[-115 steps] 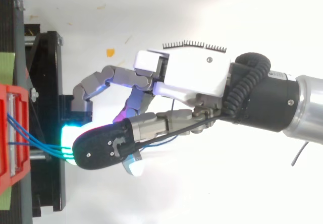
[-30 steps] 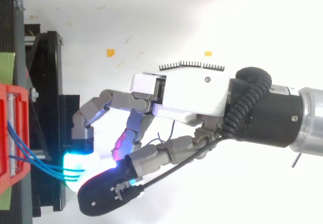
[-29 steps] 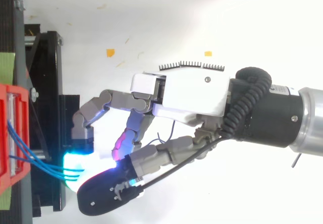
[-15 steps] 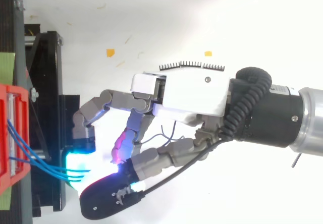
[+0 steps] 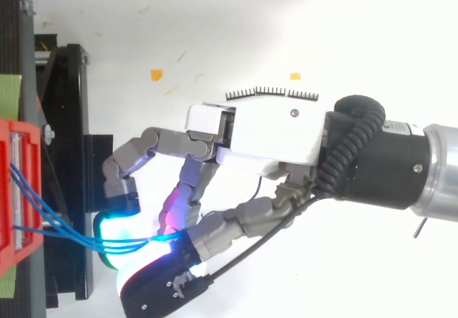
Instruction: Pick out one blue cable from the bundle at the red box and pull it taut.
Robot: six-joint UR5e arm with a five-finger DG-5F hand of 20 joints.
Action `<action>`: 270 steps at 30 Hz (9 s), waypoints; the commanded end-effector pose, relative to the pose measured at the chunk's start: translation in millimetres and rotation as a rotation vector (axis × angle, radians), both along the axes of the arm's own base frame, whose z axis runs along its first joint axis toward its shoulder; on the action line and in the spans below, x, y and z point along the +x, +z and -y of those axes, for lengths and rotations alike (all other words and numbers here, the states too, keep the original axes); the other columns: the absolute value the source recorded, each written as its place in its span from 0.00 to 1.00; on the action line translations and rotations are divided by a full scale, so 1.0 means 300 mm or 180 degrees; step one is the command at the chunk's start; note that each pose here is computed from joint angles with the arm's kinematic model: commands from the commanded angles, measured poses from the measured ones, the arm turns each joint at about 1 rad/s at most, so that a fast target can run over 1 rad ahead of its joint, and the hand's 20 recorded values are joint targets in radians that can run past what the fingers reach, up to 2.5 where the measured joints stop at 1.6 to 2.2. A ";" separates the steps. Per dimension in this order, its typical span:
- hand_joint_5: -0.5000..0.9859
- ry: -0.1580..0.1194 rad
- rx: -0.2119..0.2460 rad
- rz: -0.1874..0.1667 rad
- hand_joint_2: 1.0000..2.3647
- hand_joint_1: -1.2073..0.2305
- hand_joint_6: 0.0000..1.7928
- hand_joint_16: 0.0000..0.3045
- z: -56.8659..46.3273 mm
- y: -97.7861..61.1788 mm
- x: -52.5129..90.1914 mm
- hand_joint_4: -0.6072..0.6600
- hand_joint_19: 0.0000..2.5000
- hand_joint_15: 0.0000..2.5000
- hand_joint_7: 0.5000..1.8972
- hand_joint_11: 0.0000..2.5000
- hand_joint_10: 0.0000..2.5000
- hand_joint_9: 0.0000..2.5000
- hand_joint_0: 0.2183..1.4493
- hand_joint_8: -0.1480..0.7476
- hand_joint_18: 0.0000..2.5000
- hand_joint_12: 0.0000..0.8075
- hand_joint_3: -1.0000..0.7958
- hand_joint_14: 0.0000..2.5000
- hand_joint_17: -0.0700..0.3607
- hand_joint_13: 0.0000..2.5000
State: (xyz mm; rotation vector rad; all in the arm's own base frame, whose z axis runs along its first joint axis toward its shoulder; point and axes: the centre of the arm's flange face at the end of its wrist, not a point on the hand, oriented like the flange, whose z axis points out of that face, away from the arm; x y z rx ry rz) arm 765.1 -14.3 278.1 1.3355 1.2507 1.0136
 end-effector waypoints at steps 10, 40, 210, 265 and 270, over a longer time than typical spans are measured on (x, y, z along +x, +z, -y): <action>0.28 -0.0001 0.0001 0.0002 0.00 0.32 0.49 0.17 0.003 0.000 0.000 0.51 0.26 0.27 0.29 0.35 0.01 0.56 0.19 0.54 0.38 0.45 0.28 0.01 0.43 0.44; 0.27 -0.0001 0.0002 0.0007 0.02 0.22 0.51 0.15 0.003 0.001 0.001 0.30 0.28 0.28 0.35 0.37 0.02 0.57 0.36 0.47 0.38 0.41 0.48 0.01 0.40 0.46; 0.29 -0.0011 -0.0005 -0.0041 0.00 0.34 0.47 0.17 0.023 -0.023 -0.010 0.42 0.24 0.26 0.27 0.34 0.01 0.57 0.18 0.51 0.40 0.44 0.28 0.01 0.44 0.46; 0.29 -0.0021 -0.0002 -0.0040 0.00 0.19 0.51 0.14 0.024 -0.023 -0.010 0.36 0.25 0.26 0.33 0.35 0.01 0.53 0.30 0.44 0.32 0.41 0.28 0.01 0.39 0.39; 0.29 -0.0021 -0.0004 -0.0050 0.00 0.24 0.49 0.14 0.024 -0.024 -0.011 0.30 0.24 0.26 0.38 0.35 0.01 0.54 0.29 0.42 0.31 0.42 0.28 0.01 0.39 0.39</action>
